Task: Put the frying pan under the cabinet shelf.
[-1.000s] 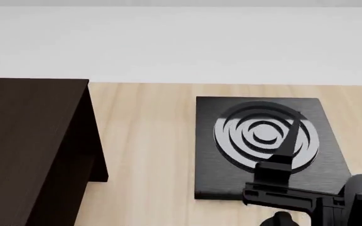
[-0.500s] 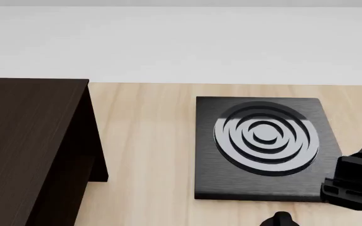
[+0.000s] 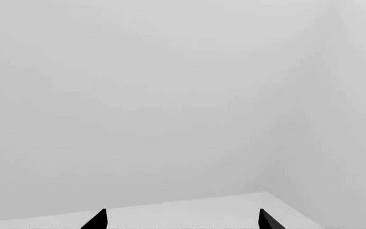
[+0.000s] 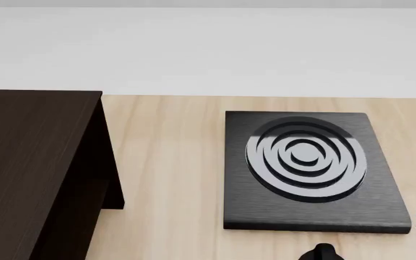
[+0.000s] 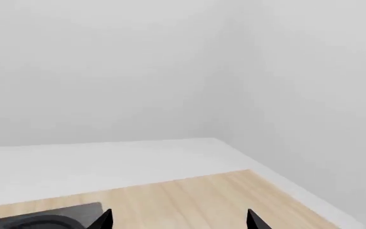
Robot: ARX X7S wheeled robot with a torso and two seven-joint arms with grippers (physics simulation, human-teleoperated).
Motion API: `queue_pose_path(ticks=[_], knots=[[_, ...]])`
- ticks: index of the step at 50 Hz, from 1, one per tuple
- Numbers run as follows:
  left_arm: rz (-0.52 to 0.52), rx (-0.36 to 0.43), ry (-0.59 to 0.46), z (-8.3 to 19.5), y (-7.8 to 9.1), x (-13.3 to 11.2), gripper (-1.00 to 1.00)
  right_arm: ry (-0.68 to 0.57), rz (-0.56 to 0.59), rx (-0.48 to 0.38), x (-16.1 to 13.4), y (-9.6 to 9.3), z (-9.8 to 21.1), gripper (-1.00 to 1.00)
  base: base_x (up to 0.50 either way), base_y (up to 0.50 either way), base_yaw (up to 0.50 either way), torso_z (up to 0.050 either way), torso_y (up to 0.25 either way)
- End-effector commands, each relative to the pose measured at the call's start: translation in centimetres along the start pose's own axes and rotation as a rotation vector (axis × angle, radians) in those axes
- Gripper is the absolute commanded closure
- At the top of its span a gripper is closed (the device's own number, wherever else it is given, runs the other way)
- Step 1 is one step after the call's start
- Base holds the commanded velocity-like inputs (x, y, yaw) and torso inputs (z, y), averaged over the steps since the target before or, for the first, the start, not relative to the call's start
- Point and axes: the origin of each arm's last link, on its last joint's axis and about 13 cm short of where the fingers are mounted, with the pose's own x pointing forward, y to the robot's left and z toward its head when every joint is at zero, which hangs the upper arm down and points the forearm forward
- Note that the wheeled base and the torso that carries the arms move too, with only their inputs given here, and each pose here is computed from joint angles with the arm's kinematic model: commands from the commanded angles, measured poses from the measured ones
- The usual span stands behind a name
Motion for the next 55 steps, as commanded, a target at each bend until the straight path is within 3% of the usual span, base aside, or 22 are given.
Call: queue_pose_path(ticks=[1,12,13,14,24,35,38,44,55], knots=[[-0.004,-0.002,0.006,0.0,-0.2,0.0,-1.0,0.074,-0.015,-0.03,0.6,-1.6,0.5,-1.0,0.0,0.0,0.0,0.0,0.0],[-0.008,0.005,0.005,-0.1,-0.3,0.0,-1.0,0.169,-0.01,-0.076,1.1,-2.4,0.0,-1.0,0.0,0.0,0.0,0.0,0.0],[-0.005,0.014,0.002,-0.1,-0.3,0.0,-1.0,0.184,-0.019,-0.141,1.2,-2.5,0.0,-1.0,0.0,0.0,0.0,0.0,0.0],[-0.003,0.01,0.004,-0.2,-0.3,0.0,-1.0,0.185,-0.011,-0.112,1.4,-2.5,0.2,-1.0,0.0,0.0,0.0,0.0,0.0],[-0.005,0.005,0.008,-0.3,-0.5,0.0,-1.0,0.301,-0.003,-0.128,2.6,-3.3,-0.2,-1.0,0.0,0.0,0.0,0.0,0.0],[-0.007,0.007,0.007,-0.2,-0.5,0.0,-1.0,0.358,0.013,-0.163,2.7,-4.5,0.7,-1.0,0.0,0.0,0.0,0.0,0.0],[-0.009,0.012,0.006,-0.3,-0.6,0.0,-1.0,0.381,0.045,-0.126,2.7,-4.7,1.0,-1.0,0.0,0.0,0.0,0.0,0.0],[-0.008,0.013,0.008,-0.3,-0.7,0.0,-1.0,0.442,0.055,-0.164,2.7,-5.4,1.2,-1.0,0.0,0.0,0.0,0.0,0.0],[-0.002,0.018,0.009,-0.2,-0.8,-0.1,-1.0,0.515,0.054,-0.153,2.3,-6.6,1.7,-1.0,0.0,0.0,0.0,0.0,0.0]])
